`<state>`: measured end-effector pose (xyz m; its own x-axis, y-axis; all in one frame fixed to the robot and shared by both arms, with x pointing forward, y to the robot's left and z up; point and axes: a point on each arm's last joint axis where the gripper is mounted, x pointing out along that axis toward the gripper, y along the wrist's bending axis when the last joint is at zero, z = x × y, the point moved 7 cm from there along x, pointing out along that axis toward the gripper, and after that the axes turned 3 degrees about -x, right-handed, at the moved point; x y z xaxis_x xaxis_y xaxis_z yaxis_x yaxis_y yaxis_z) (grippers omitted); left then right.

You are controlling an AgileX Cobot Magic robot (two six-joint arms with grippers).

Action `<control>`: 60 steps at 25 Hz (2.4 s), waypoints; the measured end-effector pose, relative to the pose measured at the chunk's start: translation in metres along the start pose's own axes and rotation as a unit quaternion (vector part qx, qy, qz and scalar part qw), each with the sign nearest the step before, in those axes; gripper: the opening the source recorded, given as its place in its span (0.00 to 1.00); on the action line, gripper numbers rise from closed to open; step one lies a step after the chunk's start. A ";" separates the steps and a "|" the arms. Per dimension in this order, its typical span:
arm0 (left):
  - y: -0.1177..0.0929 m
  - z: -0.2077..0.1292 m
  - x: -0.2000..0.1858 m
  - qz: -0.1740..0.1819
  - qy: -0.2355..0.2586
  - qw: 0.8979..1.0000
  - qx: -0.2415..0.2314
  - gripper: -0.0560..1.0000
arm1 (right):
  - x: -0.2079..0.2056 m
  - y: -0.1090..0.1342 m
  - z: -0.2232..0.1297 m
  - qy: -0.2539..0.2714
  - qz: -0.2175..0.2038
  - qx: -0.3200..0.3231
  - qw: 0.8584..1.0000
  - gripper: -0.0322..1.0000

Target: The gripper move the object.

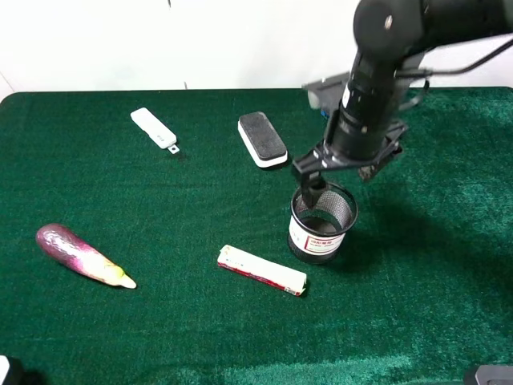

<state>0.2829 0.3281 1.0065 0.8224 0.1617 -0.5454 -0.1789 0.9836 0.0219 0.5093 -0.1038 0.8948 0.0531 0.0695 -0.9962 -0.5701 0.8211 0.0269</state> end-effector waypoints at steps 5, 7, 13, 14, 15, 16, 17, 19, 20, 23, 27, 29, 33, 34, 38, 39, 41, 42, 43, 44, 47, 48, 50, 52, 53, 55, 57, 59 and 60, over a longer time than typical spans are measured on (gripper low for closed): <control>0.000 0.000 0.000 0.000 0.000 1.000 0.000 0.99 | -0.043 0.001 -0.002 -0.029 0.001 -0.002 1.000 0.70; 0.000 0.000 0.000 0.000 0.000 1.000 0.000 0.99 | -0.058 0.002 -0.010 -0.027 0.001 -0.003 1.000 0.70; 0.000 0.000 0.000 0.000 0.000 1.000 0.000 0.99 | -0.095 0.004 -0.032 -0.034 0.002 0.002 0.999 0.70; 0.000 0.000 0.000 0.000 0.000 1.000 0.000 0.99 | -0.101 0.004 -0.036 -0.040 0.003 0.003 0.999 0.70; 0.000 0.000 0.000 0.000 0.000 1.000 0.000 0.99 | -0.108 0.004 -0.039 -0.047 0.004 0.004 0.999 0.70; 0.000 0.000 0.000 0.000 0.000 1.000 0.000 0.99 | -0.115 0.005 -0.041 -0.057 0.006 0.005 0.998 0.70; 0.000 0.000 0.000 0.000 0.000 1.000 0.000 0.99 | -0.121 0.006 -0.043 -0.066 0.008 0.006 0.998 0.70; 0.000 0.000 0.000 0.000 0.000 1.000 0.000 0.99 | -0.135 0.008 -0.048 -0.090 0.015 0.011 0.996 0.70; 0.000 0.000 0.000 0.000 0.000 1.000 0.000 0.99 | -0.141 0.009 -0.051 -0.101 0.018 0.014 0.995 0.70; 0.000 0.000 0.000 0.000 0.000 1.000 0.000 0.99 | -0.163 0.011 -0.060 -0.139 0.025 0.022 0.990 0.70; 0.000 0.000 0.000 0.000 0.000 1.000 0.000 0.99 | -0.185 0.012 -0.079 -0.181 0.029 0.027 0.983 0.70; 0.000 0.000 0.000 0.000 0.000 1.000 0.000 0.99 | -0.188 0.012 -0.092 -0.191 0.029 0.026 0.981 0.70; 0.000 0.000 0.000 0.000 0.000 1.000 0.000 0.99 | -0.192 0.012 -0.119 -0.213 0.030 0.025 0.976 0.70; 0.000 0.000 0.000 0.000 0.000 1.000 0.000 0.99 | -0.193 0.012 -0.126 -0.220 0.031 0.025 0.975 0.70; 0.000 0.000 0.000 0.000 0.000 1.000 0.000 0.99 | -0.194 0.010 -0.151 -0.242 0.028 0.023 0.970 0.70; 0.000 0.000 0.000 0.000 0.000 1.000 0.000 0.99 | -0.193 0.010 -0.157 -0.247 0.026 0.022 0.968 0.70; 0.000 0.000 0.000 0.000 0.000 1.000 0.000 0.99 | -0.192 0.007 -0.171 -0.261 0.019 0.021 0.965 0.70; 0.000 0.000 0.000 0.000 0.000 1.000 0.000 0.99 | -0.189 0.006 -0.177 -0.263 0.016 0.021 0.964 0.70; 0.000 0.000 0.000 0.000 0.000 1.000 0.000 0.99 | -0.187 0.005 -0.184 -0.269 0.014 0.021 0.963 0.70; 0.000 0.000 0.000 0.000 0.000 1.000 0.000 0.99 | -0.186 0.003 -0.190 -0.276 0.011 0.027 0.961 0.70; 0.000 0.000 0.000 0.000 0.000 1.000 0.000 0.99 | -0.179 -0.006 -0.208 -0.295 -0.007 0.056 0.954 0.70; 0.000 0.000 0.000 0.000 0.000 1.000 0.000 0.99 | -0.179 -0.011 -0.215 -0.307 -0.018 0.075 0.949 0.70; 0.000 0.000 0.000 0.000 0.000 1.000 0.000 0.99 | -0.176 -0.018 -0.226 -0.326 -0.037 0.109 0.938 0.70; 0.000 0.000 0.000 0.000 0.000 1.000 0.000 0.99 | -0.174 -0.024 -0.235 -0.349 -0.057 0.146 0.924 0.70; 0.000 0.000 0.000 0.000 0.000 1.000 0.000 0.99 | -0.173 -0.026 -0.239 -0.361 -0.066 0.160 0.916 0.70; 0.000 0.000 0.000 0.000 0.000 1.000 0.000 0.99 | -0.172 -0.029 -0.247 -0.382 -0.084 0.188 0.901 0.70; 0.000 0.000 0.000 0.000 0.000 1.000 0.000 0.99 | -0.170 -0.031 -0.254 -0.398 -0.099 0.209 0.888 0.70; 0.000 0.000 0.000 0.000 0.000 1.000 0.000 0.99 | -0.167 -0.031 -0.261 -0.411 -0.112 0.227 0.876 0.70; 0.000 0.000 0.000 0.000 0.000 1.000 0.000 0.99 | -0.165 -0.031 -0.264 -0.416 -0.117 0.232 0.871 0.70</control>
<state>0.2829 0.3281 1.0065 0.8224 0.1617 -0.5454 -0.1789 0.9836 0.0219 0.3023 -0.2902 1.0365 0.8096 0.0975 -0.5789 -0.0811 0.9952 0.0542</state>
